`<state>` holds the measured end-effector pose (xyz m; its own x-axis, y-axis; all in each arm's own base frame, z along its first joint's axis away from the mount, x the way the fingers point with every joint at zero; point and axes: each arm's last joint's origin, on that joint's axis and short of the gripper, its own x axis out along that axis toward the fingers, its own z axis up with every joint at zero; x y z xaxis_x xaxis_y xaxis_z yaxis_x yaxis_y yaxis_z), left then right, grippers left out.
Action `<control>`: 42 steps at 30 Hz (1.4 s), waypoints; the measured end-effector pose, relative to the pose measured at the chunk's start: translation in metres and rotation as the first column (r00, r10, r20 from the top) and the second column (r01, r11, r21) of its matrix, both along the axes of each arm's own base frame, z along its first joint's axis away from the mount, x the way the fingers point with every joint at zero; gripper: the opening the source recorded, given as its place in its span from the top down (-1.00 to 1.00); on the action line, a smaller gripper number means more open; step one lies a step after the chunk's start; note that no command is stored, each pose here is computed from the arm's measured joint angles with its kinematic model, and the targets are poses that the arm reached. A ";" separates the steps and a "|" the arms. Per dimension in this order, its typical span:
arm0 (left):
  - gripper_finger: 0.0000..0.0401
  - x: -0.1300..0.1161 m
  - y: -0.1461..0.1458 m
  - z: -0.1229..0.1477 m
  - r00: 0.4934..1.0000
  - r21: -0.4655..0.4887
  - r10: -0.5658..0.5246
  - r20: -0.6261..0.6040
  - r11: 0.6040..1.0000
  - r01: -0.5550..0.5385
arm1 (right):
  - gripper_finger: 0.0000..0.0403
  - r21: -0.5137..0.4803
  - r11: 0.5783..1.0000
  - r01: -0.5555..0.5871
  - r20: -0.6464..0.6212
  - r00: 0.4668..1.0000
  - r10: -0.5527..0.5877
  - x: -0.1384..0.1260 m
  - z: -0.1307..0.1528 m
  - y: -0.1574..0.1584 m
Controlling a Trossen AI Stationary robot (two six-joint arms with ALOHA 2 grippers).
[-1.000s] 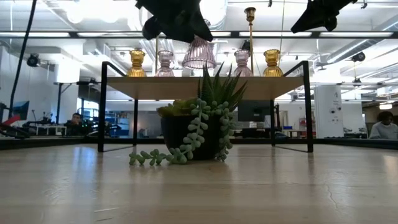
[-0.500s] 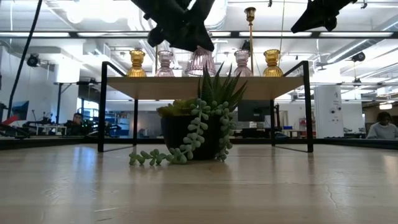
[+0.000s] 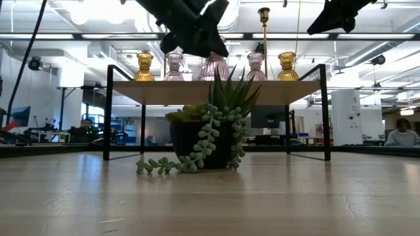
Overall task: Pick & Place candle stick holders
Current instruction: Put the pink glass candle holder on the shelf
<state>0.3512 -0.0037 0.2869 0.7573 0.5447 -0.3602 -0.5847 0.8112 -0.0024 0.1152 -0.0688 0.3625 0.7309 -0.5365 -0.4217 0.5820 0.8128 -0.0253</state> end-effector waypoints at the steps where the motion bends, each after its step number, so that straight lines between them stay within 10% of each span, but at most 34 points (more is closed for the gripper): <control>1: 0.36 0.000 0.001 0.000 1.000 0.000 0.001 0.001 1.000 -0.001 | 0.81 0.000 1.000 0.000 0.000 1.000 0.000 0.000 0.000 0.000; 32: 0.36 -0.001 0.010 -0.011 1.000 -0.035 0.007 0.031 0.999 -0.006 | 0.81 -0.006 1.000 -0.003 -0.004 1.000 0.003 0.000 0.000 0.000; 42: 0.04 -0.002 0.009 -0.012 0.999 -0.057 0.004 0.033 0.998 -0.003 | 0.81 -0.006 1.000 -0.003 -0.004 1.000 0.003 0.000 0.000 0.000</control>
<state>0.3497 0.0057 0.2753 0.7673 0.5267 -0.3658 -0.5864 0.8072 -0.0678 0.1152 -0.0688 0.3625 0.7309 -0.5365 -0.4218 0.5793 0.8145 -0.0322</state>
